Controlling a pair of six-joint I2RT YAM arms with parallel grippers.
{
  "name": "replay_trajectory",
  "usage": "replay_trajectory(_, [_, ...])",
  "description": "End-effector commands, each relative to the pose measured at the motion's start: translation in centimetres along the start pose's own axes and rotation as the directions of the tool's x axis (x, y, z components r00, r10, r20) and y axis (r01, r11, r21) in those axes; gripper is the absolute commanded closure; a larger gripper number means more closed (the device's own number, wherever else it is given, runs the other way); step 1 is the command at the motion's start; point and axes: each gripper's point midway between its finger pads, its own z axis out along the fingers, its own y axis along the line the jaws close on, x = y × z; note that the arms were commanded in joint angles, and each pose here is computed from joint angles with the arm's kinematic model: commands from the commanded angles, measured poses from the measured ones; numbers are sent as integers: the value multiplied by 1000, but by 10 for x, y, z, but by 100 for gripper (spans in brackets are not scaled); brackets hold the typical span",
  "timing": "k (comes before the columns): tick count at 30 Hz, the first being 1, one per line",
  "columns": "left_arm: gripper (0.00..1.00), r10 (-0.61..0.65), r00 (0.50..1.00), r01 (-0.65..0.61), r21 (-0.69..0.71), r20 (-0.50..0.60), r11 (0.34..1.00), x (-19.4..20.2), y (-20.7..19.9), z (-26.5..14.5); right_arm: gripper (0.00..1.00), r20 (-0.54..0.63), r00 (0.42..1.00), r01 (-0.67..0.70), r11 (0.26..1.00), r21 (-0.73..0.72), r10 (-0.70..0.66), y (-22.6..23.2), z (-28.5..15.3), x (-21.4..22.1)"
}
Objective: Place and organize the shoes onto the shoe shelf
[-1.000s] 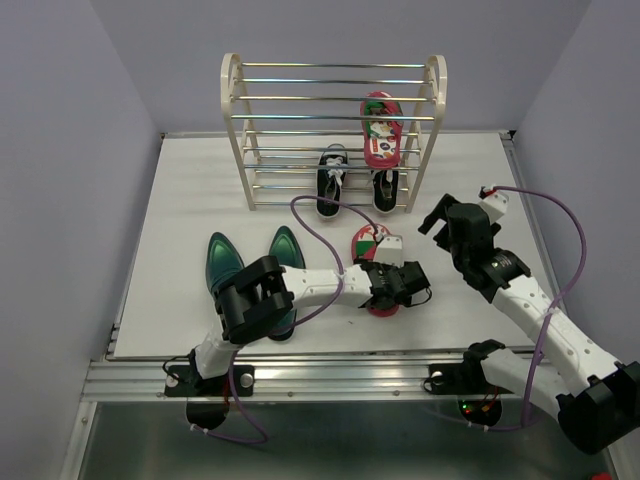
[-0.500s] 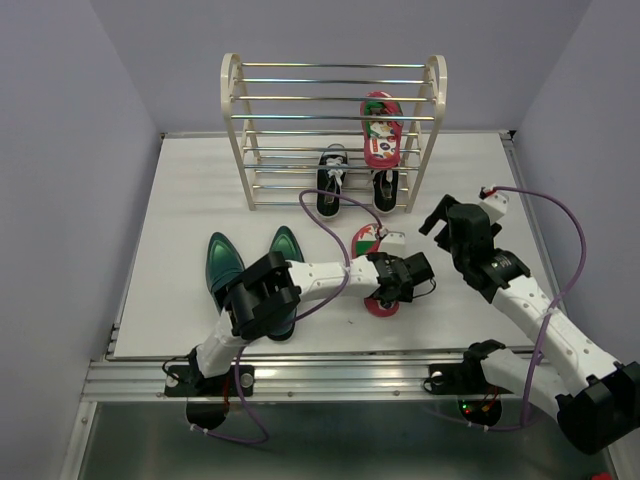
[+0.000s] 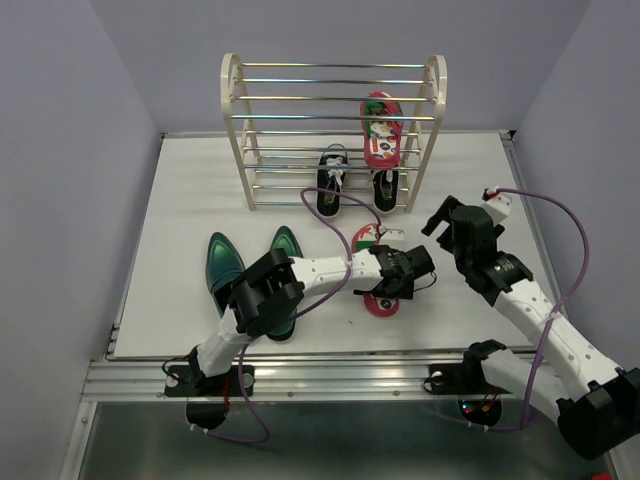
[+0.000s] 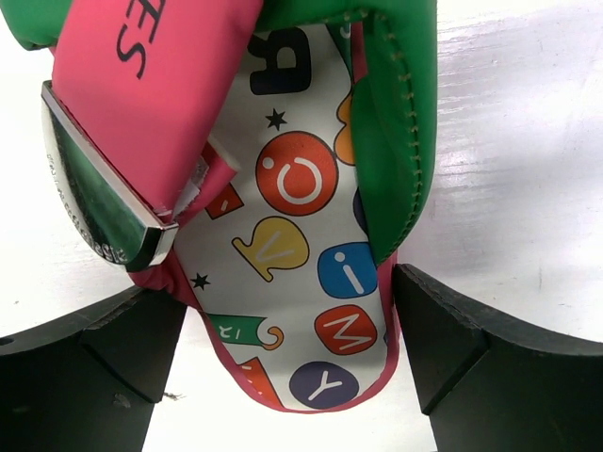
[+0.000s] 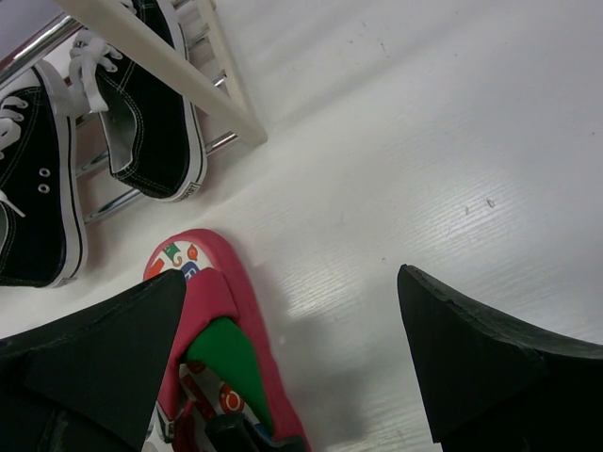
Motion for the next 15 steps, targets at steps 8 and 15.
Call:
replay_trajectory(8, [25,-7,995,-6,-133,-96,991,34,28,63,0,66,998,-23,1000,-1,23,-1,-1,-17])
replay_trajectory(15, [100,34,999,-36,-149,-16,988,14,36,50,0,87,996,-31,999,-11,32,-1,-6,-24])
